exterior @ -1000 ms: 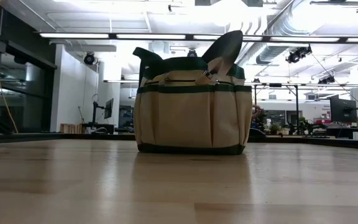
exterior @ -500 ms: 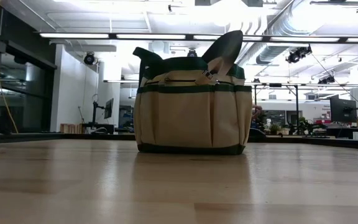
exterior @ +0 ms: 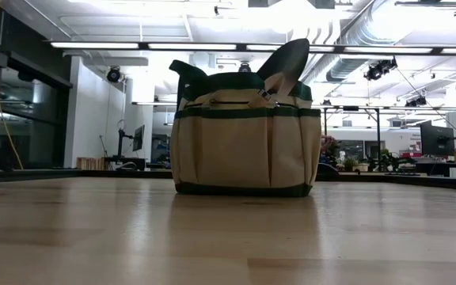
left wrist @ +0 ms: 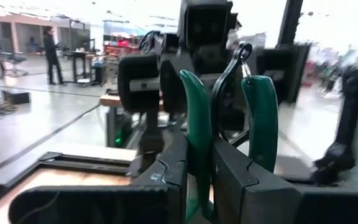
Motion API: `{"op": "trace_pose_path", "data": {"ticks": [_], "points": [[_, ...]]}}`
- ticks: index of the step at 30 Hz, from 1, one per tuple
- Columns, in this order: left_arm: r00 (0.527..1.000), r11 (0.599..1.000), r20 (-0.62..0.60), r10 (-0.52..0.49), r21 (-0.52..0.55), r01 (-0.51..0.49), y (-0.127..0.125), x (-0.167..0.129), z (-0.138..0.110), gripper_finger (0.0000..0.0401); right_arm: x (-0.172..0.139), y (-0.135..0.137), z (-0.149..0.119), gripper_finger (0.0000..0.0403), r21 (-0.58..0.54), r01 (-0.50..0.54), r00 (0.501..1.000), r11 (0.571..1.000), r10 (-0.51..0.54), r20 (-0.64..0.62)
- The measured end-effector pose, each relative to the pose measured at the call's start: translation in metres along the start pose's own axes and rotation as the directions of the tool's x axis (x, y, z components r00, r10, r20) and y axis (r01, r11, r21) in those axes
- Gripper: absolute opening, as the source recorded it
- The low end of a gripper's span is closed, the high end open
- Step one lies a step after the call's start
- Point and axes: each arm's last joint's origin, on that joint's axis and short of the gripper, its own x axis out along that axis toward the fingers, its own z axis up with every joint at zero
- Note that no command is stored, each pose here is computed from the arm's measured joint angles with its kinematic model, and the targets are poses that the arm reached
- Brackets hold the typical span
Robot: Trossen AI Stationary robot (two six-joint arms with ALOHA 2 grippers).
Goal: Pick & Place Garden tools in Gardening bag
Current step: Put the green shear scissors into the gardening bag
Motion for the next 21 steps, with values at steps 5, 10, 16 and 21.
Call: {"op": "trace_pose_path", "data": {"ticks": [5, 10, 16, 21], "points": [[1.0, 1.0, -0.007, 0.011, 0.024, -0.011, 0.001, 0.005, -0.003, 0.004, 0.004, -0.004, 0.003, 0.0162, -0.018, 0.01, 0.998, 1.0, -0.009, 0.055], [1.0, 1.0, -0.017, 0.005, 0.025, -0.004, -0.001, 0.008, -0.008, 0.004, 0.015, -0.004, -0.006, 0.0162, -0.017, 0.003, 0.998, 1.0, -0.002, 0.066], [0.999, 0.999, -0.036, 0.012, 0.033, -0.011, -0.002, 0.011, -0.014, 0.004, 0.029, -0.004, -0.019, 0.0162, -0.017, 0.004, 0.998, 1.0, -0.002, 0.067], [0.999, 1.0, -0.032, 0.01, 0.03, -0.009, -0.002, 0.011, -0.013, 0.004, 0.033, -0.004, -0.022, 0.0162, -0.01, 0.004, 0.997, 1.0, -0.003, 0.076]]}}
